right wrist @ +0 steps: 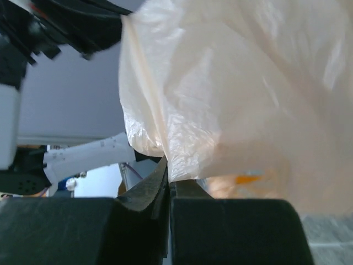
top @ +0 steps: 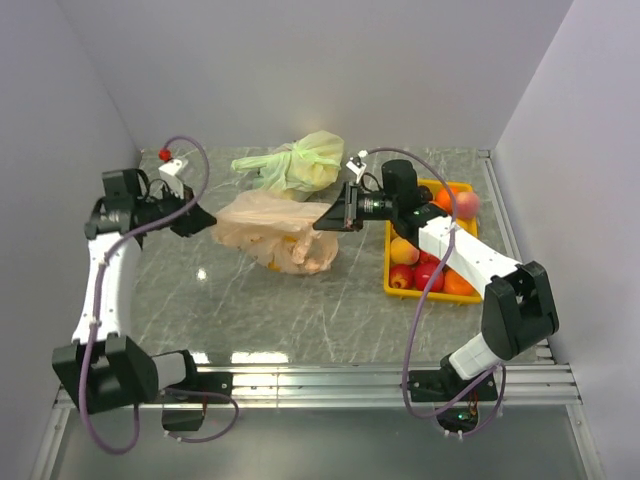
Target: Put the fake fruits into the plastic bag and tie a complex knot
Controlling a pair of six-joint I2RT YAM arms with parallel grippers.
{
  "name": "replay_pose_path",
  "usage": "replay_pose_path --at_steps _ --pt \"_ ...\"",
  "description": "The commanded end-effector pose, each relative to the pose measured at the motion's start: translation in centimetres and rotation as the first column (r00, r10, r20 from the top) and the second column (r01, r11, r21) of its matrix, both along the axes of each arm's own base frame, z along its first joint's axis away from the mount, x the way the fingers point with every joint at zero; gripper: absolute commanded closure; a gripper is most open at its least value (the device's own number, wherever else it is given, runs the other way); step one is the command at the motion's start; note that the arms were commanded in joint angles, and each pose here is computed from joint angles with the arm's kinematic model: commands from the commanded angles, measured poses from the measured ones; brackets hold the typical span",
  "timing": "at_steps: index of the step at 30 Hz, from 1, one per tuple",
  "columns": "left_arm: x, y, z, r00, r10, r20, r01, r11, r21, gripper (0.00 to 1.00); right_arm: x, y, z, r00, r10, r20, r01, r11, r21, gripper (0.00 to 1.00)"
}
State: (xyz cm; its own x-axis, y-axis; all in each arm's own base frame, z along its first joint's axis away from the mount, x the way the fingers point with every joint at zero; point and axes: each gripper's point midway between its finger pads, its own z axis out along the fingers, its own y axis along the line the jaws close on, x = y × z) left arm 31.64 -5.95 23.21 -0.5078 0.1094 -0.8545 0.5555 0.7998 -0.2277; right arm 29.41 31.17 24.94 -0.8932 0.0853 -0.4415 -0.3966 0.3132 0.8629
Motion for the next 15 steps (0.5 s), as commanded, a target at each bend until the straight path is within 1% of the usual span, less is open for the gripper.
replay_pose_path --at_steps 1,2,3,4,5,6,7,8,9,10,11,12,13,14,15 --pt "-1.8 1.6 1.9 0.992 -0.105 -0.069 0.097 0.99 -0.107 1.0 -0.1 -2.7 -1.1 0.999 0.0 -0.034 -0.001 1.0 -0.02 1.0" --pt "-2.2 1.8 1.4 0.987 -0.109 -0.115 0.094 0.987 -0.127 1.0 -0.2 -2.7 -1.1 0.999 0.009 -0.039 -0.01 1.0 -0.012 1.0" --pt "-1.6 2.2 1.0 0.986 -0.112 -0.12 0.096 0.987 -0.13 1.0 -0.3 -2.2 -0.3 0.999 0.017 -0.039 -0.016 1.0 0.025 1.0" --pt "-1.5 2.2 1.0 0.987 -0.116 -0.112 0.101 0.987 -0.128 1.0 -0.8 -1.8 0.1 0.998 0.043 -0.049 -0.04 0.998 0.056 1.0" --pt "-0.2 2.5 1.5 0.994 -0.088 -0.067 0.079 0.989 -0.128 0.96 -1.2 -1.5 -0.1 0.996 0.051 -0.068 -0.046 0.996 0.073 1.0" --pt "0.0 2.2 2.3 0.997 -0.067 -0.034 0.062 0.99 -0.128 0.88 -1.4 -0.7 0.7 0.996 0.062 -0.071 -0.054 0.993 0.107 1.0" --pt "0.3 2.1 1.9 0.999 -0.045 -0.025 0.041 0.99 -0.133 0.73 -2.4 0.1 0.8 0.992 0.098 -0.082 -0.088 0.989 0.12 1.0" --pt "0.5 1.8 2.3 0.999 -0.025 -0.022 0.021 0.989 -0.145 0.61 -3.0 0.7 0.9 0.989 0.118 -0.094 -0.105 0.986 0.133 1.0" --pt "0.8 1.1 3.3 0.999 -0.037 0.031 0.041 0.991 -0.125 0.48 -3.2 1.2 1.6 0.986 0.128 -0.105 -0.11 0.981 0.162 1.0" --pt "0.9 1.0 3.7 0.999 -0.029 0.041 0.034 0.991 -0.126 0.26 -3.9 1.8 1.9 0.982 0.149 -0.113 -0.127 0.976 0.179 1.0" --pt "0.8 0.7 4.3 0.998 -0.029 0.054 0.036 0.99 -0.135 0.18 -4.2 1.9 1.8 0.979 0.155 -0.132 -0.128 0.973 0.193 1.0" --pt "0.4 0.5 5.3 0.997 -0.021 0.074 0.032 0.988 -0.148 0.13 -4.3 2.1 2.6 0.975 0.159 -0.154 -0.121 0.965 0.231 1.0" --pt "0.2 0.4 6.1 0.995 -0.023 0.101 0.038 0.988 -0.148 0.03 -4.2 2.1 2.5 0.971 0.156 -0.182 -0.108 0.964 0.244 1.0" --pt "-0.2 0.0 6.9 0.99 -0.041 0.131 0.061 0.987 -0.148 0.01 -4.2 2.2 2.8 0.967 0.156 -0.2 -0.1 0.959 0.265 1.0" --pt "-1.4 -0.7 8.5 0.979 -0.061 0.193 0.088 0.987 -0.132 0.01 -4.0 2.4 3.7 0.96 0.159 -0.23 -0.084 0.949 0.305 1.0"
